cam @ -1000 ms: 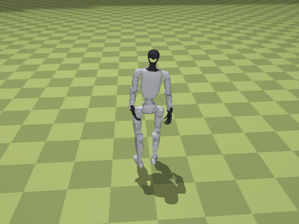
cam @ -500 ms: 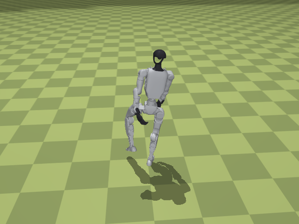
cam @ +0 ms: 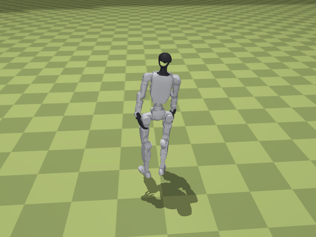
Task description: In place motions
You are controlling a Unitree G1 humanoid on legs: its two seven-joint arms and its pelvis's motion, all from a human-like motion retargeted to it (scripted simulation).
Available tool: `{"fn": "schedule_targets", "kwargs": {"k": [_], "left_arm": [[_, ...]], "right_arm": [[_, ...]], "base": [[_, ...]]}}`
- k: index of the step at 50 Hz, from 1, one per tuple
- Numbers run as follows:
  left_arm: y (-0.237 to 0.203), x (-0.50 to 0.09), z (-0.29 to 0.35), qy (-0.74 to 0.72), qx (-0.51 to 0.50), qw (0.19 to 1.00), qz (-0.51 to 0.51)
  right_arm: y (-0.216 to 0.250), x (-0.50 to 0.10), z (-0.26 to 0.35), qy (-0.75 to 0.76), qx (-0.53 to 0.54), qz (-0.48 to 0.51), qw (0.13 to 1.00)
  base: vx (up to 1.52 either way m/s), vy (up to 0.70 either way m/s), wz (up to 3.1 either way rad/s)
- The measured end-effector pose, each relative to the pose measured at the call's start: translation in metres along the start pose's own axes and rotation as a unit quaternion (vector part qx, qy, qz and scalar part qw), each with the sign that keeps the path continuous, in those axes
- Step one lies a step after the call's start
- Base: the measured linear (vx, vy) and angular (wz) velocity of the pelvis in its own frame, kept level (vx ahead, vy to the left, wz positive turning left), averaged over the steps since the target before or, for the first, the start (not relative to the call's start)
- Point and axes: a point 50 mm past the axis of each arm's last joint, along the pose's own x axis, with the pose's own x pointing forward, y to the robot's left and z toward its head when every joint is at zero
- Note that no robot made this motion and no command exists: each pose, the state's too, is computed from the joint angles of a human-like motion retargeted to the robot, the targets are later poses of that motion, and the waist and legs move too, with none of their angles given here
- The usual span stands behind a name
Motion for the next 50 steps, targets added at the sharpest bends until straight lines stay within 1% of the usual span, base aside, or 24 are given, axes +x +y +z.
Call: {"fn": "schedule_targets", "kwargs": {"k": [2, 5, 10, 15, 17, 19, 21, 23, 27, 30, 33, 36, 39, 42, 45, 50], "left_arm": [[0.008, -0.007, 0.013, -0.017, 0.022, 0.999, 0.026], [0.016, -0.014, 0.023, -0.024, 0.029, 0.998, 0.058], [0.016, -0.017, 0.025, -0.022, -0.001, 0.998, 0.059], [0.01, -0.014, 0.021, 0.002, -0.032, 0.997, 0.064], [0.011, -0.015, 0.022, 0.012, -0.022, 0.996, 0.088], [0.01, -0.017, 0.031, 0.022, 0.01, 0.992, 0.123], [0.003, -0.019, 0.049, 0.015, 0.056, 0.987, 0.152], [-0.01, -0.022, 0.076, -0.019, 0.097, 0.982, 0.159], [-0.055, -0.04, 0.145, -0.14, 0.129, 0.976, 0.108], [-0.085, -0.062, 0.189, -0.236, 0.152, 0.955, 0.092], [-0.097, -0.088, 0.222, -0.303, 0.189, 0.926, 0.127], [-0.102, -0.107, 0.239, -0.336, 0.192, 0.909, 0.157], [-0.102, -0.113, 0.244, -0.349, 0.183, 0.908, 0.144], [-0.096, -0.104, 0.235, -0.334, 0.174, 0.917, 0.13], [-0.083, -0.086, 0.214, -0.293, 0.168, 0.932, 0.132], [-0.065, -0.05, 0.167, -0.202, 0.158, 0.959, 0.121]], "right_arm": [[-0.001, 0.0, 0.003, -0.016, 0.005, 0.003, 1.0], [0.0, 0.001, 0.001, -0.022, 0.007, 0.009, 1.0], [-0.001, 0.002, 0.002, -0.036, 0.004, 0.006, 0.999], [0.002, 0.005, -0.01, -0.048, 0.037, 0.009, 0.998], [0.003, 0.007, -0.021, -0.044, 0.05, 0.011, 0.998], [0.002, 0.007, -0.035, -0.03, 0.06, 0.003, 0.998], [-0.002, 0.007, -0.051, -0.01, 0.072, -0.013, 0.997], [-0.004, 0.006, -0.074, 0.019, 0.089, -0.027, 0.995], [0.0, -0.003, -0.13, 0.114, 0.128, -0.019, 0.985], [0.017, -0.013, -0.174, 0.202, 0.165, 0.014, 0.965], [0.033, -0.023, -0.21, 0.258, 0.201, 0.024, 0.945], [0.042, -0.03, -0.229, 0.292, 0.256, 0.005, 0.922], [0.042, -0.029, -0.228, 0.281, 0.296, -0.006, 0.913], [0.042, -0.022, -0.213, 0.239, 0.303, 0.012, 0.922], [0.04, -0.012, -0.188, 0.181, 0.289, 0.04, 0.939], [0.023, 0.002, -0.136, 0.085, 0.229, 0.033, 0.969]], "base": [[0.04, 0.1, -0.01], [0.06, 0.17, -0.29], [0.01, 0.14, -0.24], [0.03, 0.17, -0.04], [-0.03, 0.14, -0.06], [-0.12, 0.15, -0.29], [-0.19, 0.1, -0.2], [-0.19, 0.17, 0.48], [-0.19, 0.12, 0.58], [-0.05, -0.06, 0.42], [0.02, -0.08, 0.21], [0.0, -0.06, -0.24], [0.03, -0.04, -0.64], [0.09, -0.04, -0.62], [0.11, -0.1, -0.55], [0.11, -0.09, -0.14]]}}
